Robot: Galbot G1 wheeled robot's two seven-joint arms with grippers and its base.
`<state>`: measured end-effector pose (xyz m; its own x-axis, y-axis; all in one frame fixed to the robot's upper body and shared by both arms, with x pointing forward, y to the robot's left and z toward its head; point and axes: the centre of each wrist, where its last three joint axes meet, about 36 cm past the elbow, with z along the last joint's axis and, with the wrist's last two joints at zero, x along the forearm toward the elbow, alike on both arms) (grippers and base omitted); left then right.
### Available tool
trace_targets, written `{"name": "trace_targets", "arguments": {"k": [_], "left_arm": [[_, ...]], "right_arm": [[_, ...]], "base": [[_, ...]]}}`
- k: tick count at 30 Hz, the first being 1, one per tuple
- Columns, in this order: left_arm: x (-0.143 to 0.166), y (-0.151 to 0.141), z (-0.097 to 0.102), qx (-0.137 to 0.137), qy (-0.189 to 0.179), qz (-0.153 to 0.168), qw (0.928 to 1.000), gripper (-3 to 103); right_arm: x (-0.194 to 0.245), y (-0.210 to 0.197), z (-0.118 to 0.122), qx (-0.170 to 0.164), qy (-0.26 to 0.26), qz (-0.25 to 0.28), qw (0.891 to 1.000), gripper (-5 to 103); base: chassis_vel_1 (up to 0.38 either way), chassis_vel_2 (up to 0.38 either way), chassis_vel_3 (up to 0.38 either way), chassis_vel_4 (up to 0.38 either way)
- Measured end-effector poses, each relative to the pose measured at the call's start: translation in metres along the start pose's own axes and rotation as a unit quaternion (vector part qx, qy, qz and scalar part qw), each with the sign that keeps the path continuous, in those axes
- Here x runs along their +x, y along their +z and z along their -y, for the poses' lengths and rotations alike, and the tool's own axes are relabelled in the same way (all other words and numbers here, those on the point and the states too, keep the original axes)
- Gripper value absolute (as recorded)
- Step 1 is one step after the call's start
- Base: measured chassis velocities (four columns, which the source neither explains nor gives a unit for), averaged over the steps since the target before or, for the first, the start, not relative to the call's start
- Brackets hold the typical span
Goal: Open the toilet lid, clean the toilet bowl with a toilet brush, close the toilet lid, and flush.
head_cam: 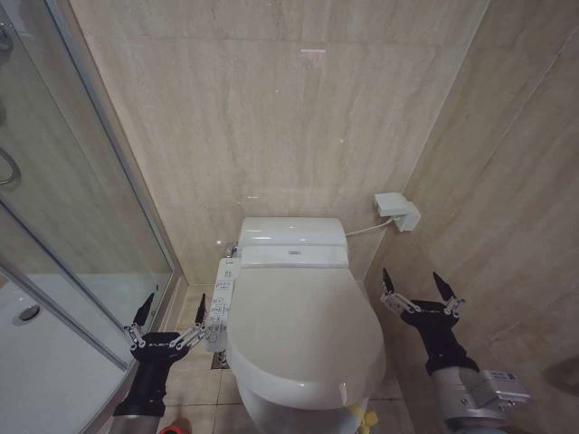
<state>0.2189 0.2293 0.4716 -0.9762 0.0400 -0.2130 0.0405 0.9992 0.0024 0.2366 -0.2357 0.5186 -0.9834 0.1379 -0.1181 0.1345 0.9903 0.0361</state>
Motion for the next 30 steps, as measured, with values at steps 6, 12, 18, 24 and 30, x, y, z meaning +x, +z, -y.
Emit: {"name": "trace_targets", "arguments": {"k": [6, 12, 18, 24, 30], "left_arm": [[0.0000, 0.0000, 0.0000, 0.000, 0.000, 0.000, 1.0000, 100], [0.0000, 0.0000, 0.0000, 0.000, 0.000, 0.000, 1.0000, 100], [0.0000, 0.0000, 0.0000, 0.000, 0.000, 0.000, 1.0000, 100], [0.0000, 0.0000, 0.0000, 0.000, 0.000, 0.000, 1.0000, 100], [0.0000, 0.0000, 0.0000, 0.000, 0.000, 0.000, 1.0000, 100]], "right_arm": [[0.0003, 0.0003, -0.0007, 0.003, 0.002, 0.000, 1.000, 100], [0.0000, 0.0007, -0.0008, 0.003, 0.003, 0.000, 1.000, 100], [-0.0002, 0.0009, -0.0008, 0.003, 0.003, 0.000, 1.000, 100], [-0.0003, 0.0011, -0.0008, 0.002, 0.003, 0.000, 1.000, 100], [-0.0004, 0.0011, -0.0008, 0.002, 0.002, 0.000, 1.000, 100]], "base": [[0.000, 0.000, 0.000, 0.000], [0.000, 0.000, 0.000, 0.000], [0.000, 0.000, 0.000, 0.000], [0.000, 0.000, 0.000, 0.000], [0.000, 0.000, 0.000, 0.000]]}}
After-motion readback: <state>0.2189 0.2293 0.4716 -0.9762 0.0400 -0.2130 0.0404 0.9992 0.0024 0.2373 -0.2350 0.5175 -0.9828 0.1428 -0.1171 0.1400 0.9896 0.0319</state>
